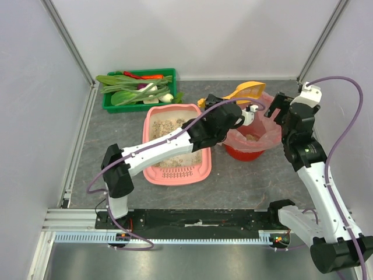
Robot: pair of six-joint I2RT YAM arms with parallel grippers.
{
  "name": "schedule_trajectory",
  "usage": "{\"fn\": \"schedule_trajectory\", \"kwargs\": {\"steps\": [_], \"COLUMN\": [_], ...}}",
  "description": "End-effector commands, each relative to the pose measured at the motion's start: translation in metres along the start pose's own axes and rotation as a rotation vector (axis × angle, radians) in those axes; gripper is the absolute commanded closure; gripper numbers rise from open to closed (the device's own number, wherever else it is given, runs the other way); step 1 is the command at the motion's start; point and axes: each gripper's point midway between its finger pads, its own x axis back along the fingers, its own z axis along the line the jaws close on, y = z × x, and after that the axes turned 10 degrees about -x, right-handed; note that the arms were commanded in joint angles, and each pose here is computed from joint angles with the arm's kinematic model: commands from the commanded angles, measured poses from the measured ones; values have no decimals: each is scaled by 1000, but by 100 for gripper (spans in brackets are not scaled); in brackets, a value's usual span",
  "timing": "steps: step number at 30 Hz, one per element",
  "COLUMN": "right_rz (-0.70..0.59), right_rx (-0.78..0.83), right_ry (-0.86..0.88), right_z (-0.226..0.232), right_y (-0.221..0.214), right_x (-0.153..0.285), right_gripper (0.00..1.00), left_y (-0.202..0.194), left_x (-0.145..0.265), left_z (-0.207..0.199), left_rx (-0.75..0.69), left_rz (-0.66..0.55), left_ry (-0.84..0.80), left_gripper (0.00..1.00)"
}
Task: Clean the litter box
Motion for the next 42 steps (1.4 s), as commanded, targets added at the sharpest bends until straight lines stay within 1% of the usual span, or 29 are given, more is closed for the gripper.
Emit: {"fn": "schedule_trajectory", "kwargs": {"steps": [1,3,4,6,7,8,9,10,11,12,13,14,15,16,18,19,21,22,26,29,30,31,35,37,42], "right_rz": [-122,-114,-114,-97,-87,-78,-69,-66,-55,-46,-45,-29,-25,-11,-2,9,19,29,45,50,53,52,37,32,29], "right_rx": [-39,-36,-37,-39,-37,-38,-41,-48,-47,-45,-51,-44,-47,-41,-44,-49,-52,-53,-63,-70,-70,-68,-63,-53,-40], "right_ry": [-10,-3,4,16,18,21,34,41,41,52,59,54,64,66,72,73,75,77,78,68,66,67,35,20,-6], "right_z": [7,10,12,16,17,18,21,24,26,29,32,32,35,37,39,40,41,42,45,43,42,42,33,28,19], "right_y": [51,51,52,48,45,43,41,41,39,38,39,34,34,30,28,24,21,18,13,9,7,7,7,5,1], "right_x": [8,5,5,1,-1,-4,-4,-6,-9,-11,-12,-17,-17,-21,-24,-26,-28,-31,-35,-36,-37,-36,-33,-32,-30], "right_gripper": [4,4,4,3,3,3,4,4,4,4,4,4,4,4,4,4,4,4,4,4,4,4,4,4,4], "left_y": [-24,-35,-38,-51,-53,-56,-67,-70,-69,-82,-86,-83,-94,-97,-111,-113,-124,-126,-142,-144,-144,-137,-134,-130,-137], "left_x": [38,51,56,70,75,83,91,98,106,120,128,138,152,160,173,179,181,186,183,181,179,181,176,174,160], "left_z": [31,31,28,18,11,7,-7,-22,-34,-40,-61,-76,-83,-103,-117,-128,-135,-142,-155,-170,-170,-176,-185,-184,-185], "left_rx": [316,354,411,442,538,590,602,693,732,766,840,880,960,974,1040,1047,1092,1100,1210,1247,1248,1244,1227,1241,1303], "left_rz": [10,22,29,41,53,35,67,94,91,111,158,155,195,232,299,328,389,415,547,639,654,672,709,707,776], "left_ry": [-15,-58,-72,-136,-161,-203,-263,-302,-364,-404,-458,-543,-579,-653,-702,-748,-776,-820,-886,-972,-979,-1049,-1138,-1177,-1240], "left_gripper": [98,98,98,98,98,98,98,98,98,98,98,98,98,98,98,98,98,98,98,98,98,98,98,98,98]}}
